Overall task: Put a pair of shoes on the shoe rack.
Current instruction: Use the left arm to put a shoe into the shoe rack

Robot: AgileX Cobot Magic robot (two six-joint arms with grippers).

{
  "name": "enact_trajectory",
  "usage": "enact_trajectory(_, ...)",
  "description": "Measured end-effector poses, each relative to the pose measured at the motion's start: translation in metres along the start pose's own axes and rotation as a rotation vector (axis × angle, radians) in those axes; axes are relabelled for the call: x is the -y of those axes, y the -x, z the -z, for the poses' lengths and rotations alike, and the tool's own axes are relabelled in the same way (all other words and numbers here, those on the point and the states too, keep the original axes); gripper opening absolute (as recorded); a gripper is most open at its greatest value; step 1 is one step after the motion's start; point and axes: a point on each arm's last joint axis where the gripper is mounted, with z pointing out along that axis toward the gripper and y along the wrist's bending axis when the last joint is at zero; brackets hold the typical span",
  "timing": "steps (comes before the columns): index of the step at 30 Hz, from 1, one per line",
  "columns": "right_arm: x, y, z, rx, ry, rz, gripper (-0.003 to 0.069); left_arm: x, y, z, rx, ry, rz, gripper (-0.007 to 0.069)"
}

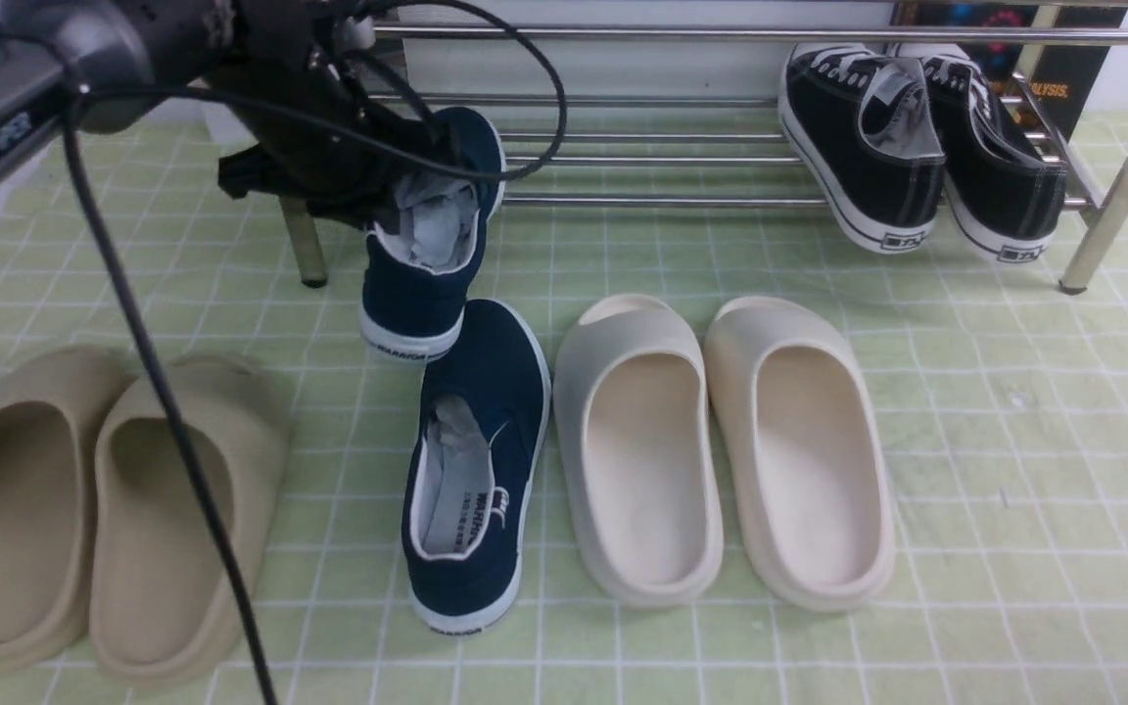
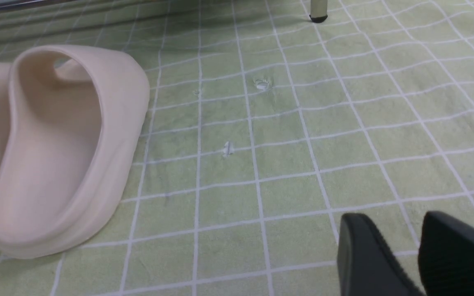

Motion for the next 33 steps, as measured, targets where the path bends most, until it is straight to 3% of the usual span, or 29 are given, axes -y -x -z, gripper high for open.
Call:
enact_trajectory(6,0.000,0.000,0.000,0.000,0.000,0.000,0.0239,0.009,0.030,-0.026,0.078,-0.041,0.009,0.0015)
enact_trajectory(17,0.000,0.000,0.000,0.000,0.000,0.000,0.0239,0.011,0.046,-0.051,0.238,-0.077,0.022,0.0026)
enact_trajectory(26,0.000,0.000,0.000,0.000,0.000,0.000,0.0239,0.012,0.057,-0.045,0.345,-0.106,0.100,0.0333)
enact_trajectory(33,0.000,0.000,0.000,0.000,0.000,0.000,0.0239,0.013,0.049,-0.006,0.217,-0.054,0.051,0.0380)
